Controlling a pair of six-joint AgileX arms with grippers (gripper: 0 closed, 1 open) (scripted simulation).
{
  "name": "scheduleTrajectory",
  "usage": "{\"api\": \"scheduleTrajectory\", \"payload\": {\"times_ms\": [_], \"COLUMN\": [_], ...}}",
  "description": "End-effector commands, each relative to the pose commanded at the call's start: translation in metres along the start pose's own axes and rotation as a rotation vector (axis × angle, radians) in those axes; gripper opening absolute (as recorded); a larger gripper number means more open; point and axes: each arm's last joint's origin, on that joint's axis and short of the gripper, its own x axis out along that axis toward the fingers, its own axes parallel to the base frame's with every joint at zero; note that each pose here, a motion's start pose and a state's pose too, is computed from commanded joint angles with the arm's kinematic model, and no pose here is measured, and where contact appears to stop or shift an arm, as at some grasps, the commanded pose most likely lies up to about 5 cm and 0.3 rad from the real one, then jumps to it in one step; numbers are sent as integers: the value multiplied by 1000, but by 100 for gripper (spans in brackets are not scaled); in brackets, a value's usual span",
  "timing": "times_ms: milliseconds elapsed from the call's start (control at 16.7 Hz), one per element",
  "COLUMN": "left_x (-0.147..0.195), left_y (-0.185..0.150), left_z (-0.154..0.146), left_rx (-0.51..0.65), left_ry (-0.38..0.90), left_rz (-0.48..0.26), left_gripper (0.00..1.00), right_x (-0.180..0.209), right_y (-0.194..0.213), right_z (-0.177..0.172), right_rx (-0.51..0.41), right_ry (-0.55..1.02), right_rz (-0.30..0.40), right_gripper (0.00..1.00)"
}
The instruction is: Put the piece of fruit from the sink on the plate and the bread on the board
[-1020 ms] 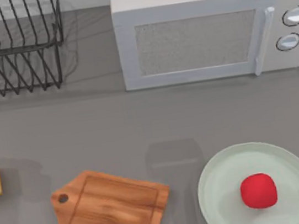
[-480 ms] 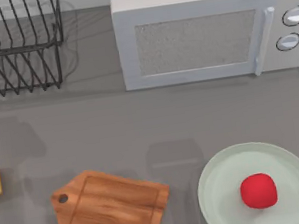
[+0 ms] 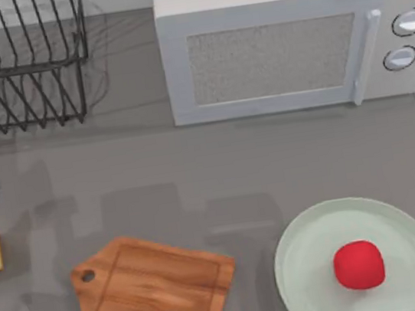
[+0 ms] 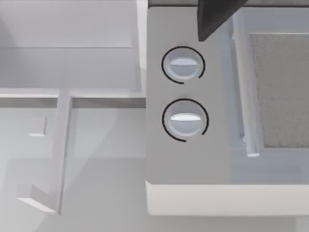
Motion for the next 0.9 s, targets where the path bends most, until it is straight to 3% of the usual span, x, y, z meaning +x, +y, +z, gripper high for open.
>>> {"api": "scheduleTrajectory", "payload": {"times_ms": [480,900], "left_x": [8,68], "left_y": [4,5], "left_z": [1,0], "left_rx": [21,19], "left_ry": [3,2], "left_rz": [-19,-13], "left_gripper": [100,100], "right_x": [0,0], "right_y": [0,0], "right_z": [0,0], "right_rx": [0,0], "right_ry": [0,0], "right_rz": [0,0], "right_gripper": [100,100]}}
